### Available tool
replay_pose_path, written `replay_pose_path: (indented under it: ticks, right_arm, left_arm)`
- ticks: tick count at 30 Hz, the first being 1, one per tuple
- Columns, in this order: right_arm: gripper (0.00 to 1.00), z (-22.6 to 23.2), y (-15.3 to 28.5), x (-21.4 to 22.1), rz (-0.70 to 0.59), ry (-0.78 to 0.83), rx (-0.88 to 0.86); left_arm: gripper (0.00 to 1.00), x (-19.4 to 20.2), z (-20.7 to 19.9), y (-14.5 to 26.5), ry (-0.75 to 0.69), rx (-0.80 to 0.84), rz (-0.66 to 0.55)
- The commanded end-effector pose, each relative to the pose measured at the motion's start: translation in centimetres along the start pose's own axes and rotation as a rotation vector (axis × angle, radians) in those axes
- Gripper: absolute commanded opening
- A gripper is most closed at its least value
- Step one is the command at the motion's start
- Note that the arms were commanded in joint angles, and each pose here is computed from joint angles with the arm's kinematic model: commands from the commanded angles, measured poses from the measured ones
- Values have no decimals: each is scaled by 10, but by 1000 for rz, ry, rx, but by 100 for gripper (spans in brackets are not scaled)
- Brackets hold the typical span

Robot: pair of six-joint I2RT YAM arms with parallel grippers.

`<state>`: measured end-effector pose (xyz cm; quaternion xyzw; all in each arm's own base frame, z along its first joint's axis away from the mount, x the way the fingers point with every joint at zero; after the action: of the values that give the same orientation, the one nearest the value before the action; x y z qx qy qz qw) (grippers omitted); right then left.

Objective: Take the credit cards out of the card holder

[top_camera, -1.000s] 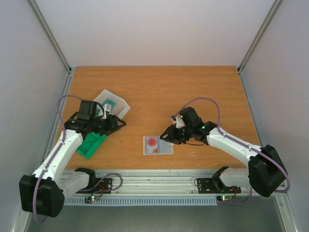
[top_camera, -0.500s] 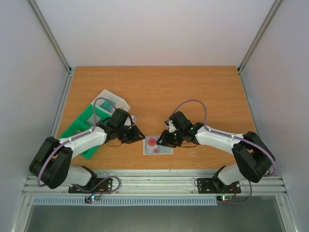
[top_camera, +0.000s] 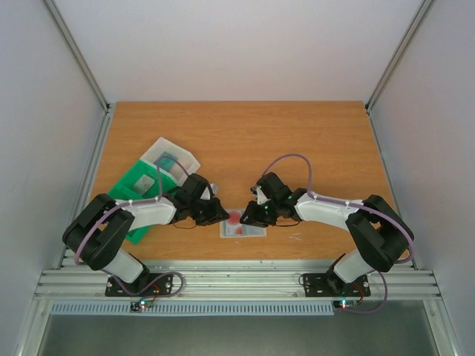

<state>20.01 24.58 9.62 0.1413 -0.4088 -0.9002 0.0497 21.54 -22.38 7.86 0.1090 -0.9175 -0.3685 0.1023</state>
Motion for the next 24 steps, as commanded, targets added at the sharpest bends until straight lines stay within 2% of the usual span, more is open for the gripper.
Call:
replay_pose_path:
  ticks: [1, 7, 19, 24]
  right_arm:
    - [21, 5, -3, -10, -35, 41, 7]
    - [19, -1, -9, -10, -33, 32, 29]
    - [12, -11, -26, -6, 5, 11, 27]
    - [8, -11, -24, -6, -26, 28, 15]
  left_arm:
    - [8, -1, -1, -5, -16, 40, -15]
    - [6, 1, 17, -9, 10, -38, -17]
    - [3, 4, 27, -12, 25, -62, -6]
    - [3, 5, 30, -13, 26, -63, -7]
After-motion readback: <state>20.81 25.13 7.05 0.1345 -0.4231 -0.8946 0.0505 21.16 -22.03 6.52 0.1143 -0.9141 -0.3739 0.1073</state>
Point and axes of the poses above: each gripper's point midway between its finger pads, its own y axis back along the fingers, its own z axis along the line the jaws close on, x = y × z, the point moved 6 cm from there along y, back along the fingers, and after that the axes turned 12 degrees about y, right-handed, at the moved point
